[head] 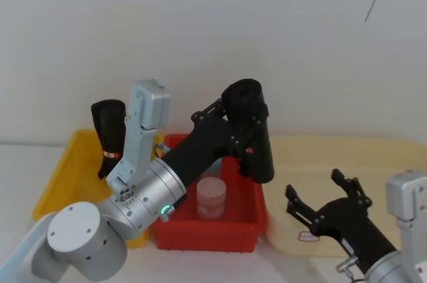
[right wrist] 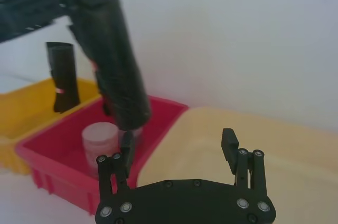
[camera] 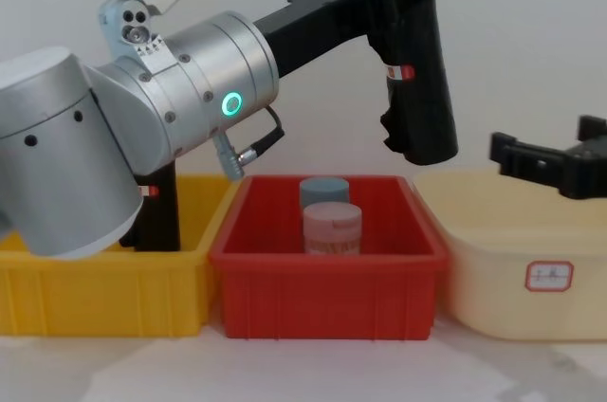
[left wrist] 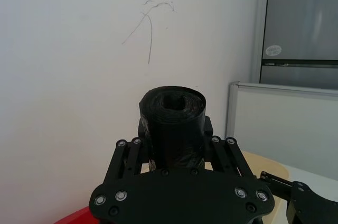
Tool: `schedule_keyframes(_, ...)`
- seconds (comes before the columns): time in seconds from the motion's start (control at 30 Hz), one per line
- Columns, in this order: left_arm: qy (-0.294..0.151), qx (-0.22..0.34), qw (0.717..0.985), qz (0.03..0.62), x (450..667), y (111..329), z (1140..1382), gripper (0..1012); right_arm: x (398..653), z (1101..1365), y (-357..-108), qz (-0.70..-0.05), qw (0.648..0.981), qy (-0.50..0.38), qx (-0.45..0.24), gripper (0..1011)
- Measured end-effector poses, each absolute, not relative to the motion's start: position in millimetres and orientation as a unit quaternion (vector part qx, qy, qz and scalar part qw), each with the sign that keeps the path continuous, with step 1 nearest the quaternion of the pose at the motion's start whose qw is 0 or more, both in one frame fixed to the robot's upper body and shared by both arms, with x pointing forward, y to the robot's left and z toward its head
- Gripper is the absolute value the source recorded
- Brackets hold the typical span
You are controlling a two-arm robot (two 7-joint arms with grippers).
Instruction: Pick up the garbage bag with the one hand and transfer it to the other hand.
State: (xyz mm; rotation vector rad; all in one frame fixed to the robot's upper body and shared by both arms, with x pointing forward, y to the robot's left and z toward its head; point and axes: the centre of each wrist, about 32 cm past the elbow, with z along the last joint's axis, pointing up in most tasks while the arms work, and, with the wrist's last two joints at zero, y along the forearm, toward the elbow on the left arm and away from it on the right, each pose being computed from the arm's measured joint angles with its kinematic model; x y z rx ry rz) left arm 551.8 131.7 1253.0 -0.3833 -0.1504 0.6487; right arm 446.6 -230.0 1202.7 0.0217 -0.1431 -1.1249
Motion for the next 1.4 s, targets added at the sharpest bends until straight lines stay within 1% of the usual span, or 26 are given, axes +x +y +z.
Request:
schedule_keyframes(0.37,-0.073,-0.187,0.926,0.319,551.7,132.4,1252.7,523,454.1,1211.5,-215.7,-0.495,0.862,-0.113,-0.006,999)
schedule_keyframes(0.77,-0.072,-0.188,0.926,0.319,551.7,132.5,1252.4,523,469.4,1215.5,-209.3,-0.484,0.864,-0.141,-0.016,999)
schedule_keyframes(1.4,-0.072,-0.188,0.926,0.32,551.7,132.5,1252.4,523,487.6,1220.6,-197.6,-0.469,0.869,-0.153,-0.023,1000)
